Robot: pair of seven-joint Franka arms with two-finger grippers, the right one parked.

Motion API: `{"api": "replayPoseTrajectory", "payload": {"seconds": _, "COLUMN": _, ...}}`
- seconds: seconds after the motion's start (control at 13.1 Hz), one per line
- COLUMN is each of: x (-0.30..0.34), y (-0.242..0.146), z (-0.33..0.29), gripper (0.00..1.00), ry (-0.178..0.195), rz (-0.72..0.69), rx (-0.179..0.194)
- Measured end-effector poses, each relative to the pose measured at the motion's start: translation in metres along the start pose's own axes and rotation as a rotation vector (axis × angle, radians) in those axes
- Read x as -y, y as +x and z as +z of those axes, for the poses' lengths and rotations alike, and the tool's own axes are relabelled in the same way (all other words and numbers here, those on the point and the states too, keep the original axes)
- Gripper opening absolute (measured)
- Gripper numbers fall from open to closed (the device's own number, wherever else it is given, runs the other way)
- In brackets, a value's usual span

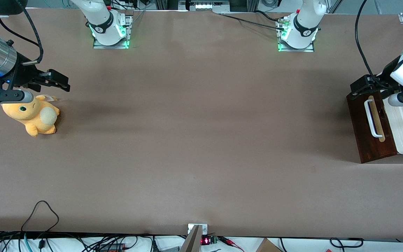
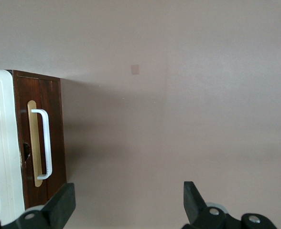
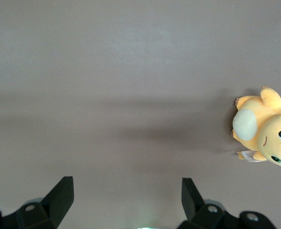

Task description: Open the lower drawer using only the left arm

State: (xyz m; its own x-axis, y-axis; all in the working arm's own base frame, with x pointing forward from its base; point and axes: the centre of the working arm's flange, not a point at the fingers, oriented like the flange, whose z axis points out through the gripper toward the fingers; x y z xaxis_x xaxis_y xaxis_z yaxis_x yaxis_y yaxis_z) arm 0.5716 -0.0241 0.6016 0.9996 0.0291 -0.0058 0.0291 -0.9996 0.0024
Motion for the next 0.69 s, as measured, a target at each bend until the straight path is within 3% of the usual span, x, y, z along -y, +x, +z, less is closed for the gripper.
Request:
{"api": "replayPoseTrajectory", "payload": {"seconds": 0.61, "x": -0.0028, "y": -0.0005, "z": 0.0021, "gripper": 1.0, "ry": 0.0, "rz": 0.008, "rx": 0.009}}
{"api": "replayPoseTrajectory", "payload": {"seconds": 0.69, "x": -0.0061, "y": -0.0001, "z": 0.005, "gripper": 1.0, "ry": 0.02, "rz": 0.019, "rx": 0.013}}
